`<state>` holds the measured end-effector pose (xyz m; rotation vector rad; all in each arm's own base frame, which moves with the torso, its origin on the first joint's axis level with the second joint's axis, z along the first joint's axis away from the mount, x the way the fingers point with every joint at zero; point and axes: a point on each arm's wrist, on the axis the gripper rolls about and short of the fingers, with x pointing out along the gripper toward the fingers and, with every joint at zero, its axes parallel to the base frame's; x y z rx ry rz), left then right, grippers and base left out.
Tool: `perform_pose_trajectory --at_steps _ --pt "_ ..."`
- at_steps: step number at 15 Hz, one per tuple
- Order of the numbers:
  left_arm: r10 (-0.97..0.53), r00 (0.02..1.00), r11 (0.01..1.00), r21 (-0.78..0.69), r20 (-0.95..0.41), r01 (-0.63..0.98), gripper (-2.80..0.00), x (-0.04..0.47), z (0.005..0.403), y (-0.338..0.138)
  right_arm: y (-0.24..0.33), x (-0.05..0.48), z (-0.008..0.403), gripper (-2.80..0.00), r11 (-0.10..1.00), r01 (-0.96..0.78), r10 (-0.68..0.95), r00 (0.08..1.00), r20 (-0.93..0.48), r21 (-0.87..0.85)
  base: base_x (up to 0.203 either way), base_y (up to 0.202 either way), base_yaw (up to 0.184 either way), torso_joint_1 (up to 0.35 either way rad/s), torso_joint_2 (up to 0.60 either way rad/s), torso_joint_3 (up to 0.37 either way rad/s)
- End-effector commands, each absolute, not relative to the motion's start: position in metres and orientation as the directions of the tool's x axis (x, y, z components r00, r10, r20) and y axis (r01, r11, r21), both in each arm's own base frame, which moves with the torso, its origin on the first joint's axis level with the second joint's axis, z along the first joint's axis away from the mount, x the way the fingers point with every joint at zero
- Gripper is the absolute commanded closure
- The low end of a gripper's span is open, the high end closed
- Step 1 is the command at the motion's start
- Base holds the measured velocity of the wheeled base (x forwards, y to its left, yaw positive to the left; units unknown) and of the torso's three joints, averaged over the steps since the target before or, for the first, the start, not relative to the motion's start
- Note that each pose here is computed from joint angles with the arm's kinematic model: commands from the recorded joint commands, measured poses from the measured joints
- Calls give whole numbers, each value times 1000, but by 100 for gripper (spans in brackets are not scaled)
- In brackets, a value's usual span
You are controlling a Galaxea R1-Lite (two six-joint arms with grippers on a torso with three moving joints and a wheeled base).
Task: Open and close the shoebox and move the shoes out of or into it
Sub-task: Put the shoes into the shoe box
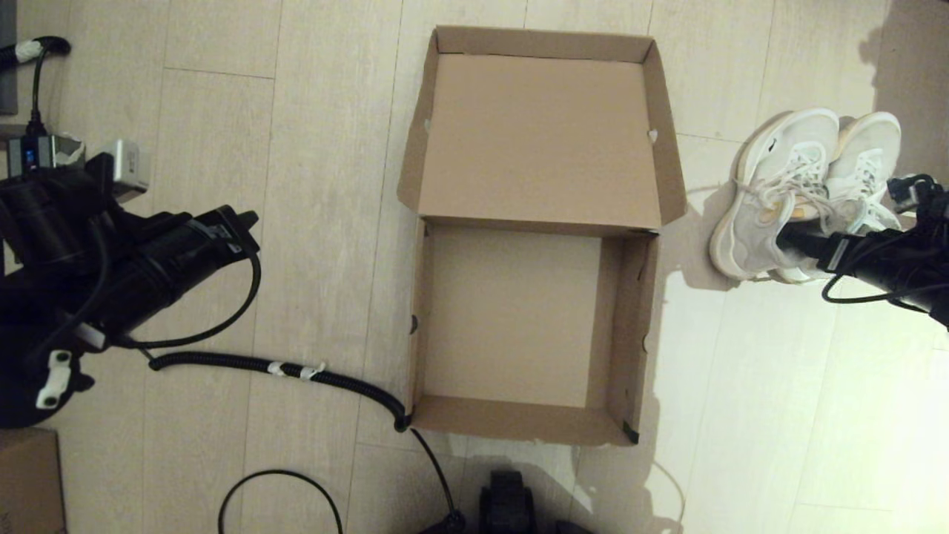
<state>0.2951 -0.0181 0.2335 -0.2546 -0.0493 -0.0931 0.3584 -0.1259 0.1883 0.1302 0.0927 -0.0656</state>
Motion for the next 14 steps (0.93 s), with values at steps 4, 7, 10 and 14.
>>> perform_pose_trajectory --at_steps 4,7,10,14 --pt "-84 995 962 -255 46 93 0 293 229 -18 -130 372 182 0 991 60 -49 994 -93 122 0 0 0 0 0 0" --pt "-84 996 962 -257 32 90 0 293 223 -18 -129 374 185 0 991 59 -49 995 -87 120 0 0 0 0 0 0" --pt "-84 996 962 -256 39 91 0 291 214 -18 -124 375 185 0 991 53 -40 994 -106 124 0 0 0 0 0 0" --pt "-75 994 964 -250 73 91 0 285 222 -15 -111 349 226 0 982 72 -30 972 -234 175 0 0 0 0 0 0"
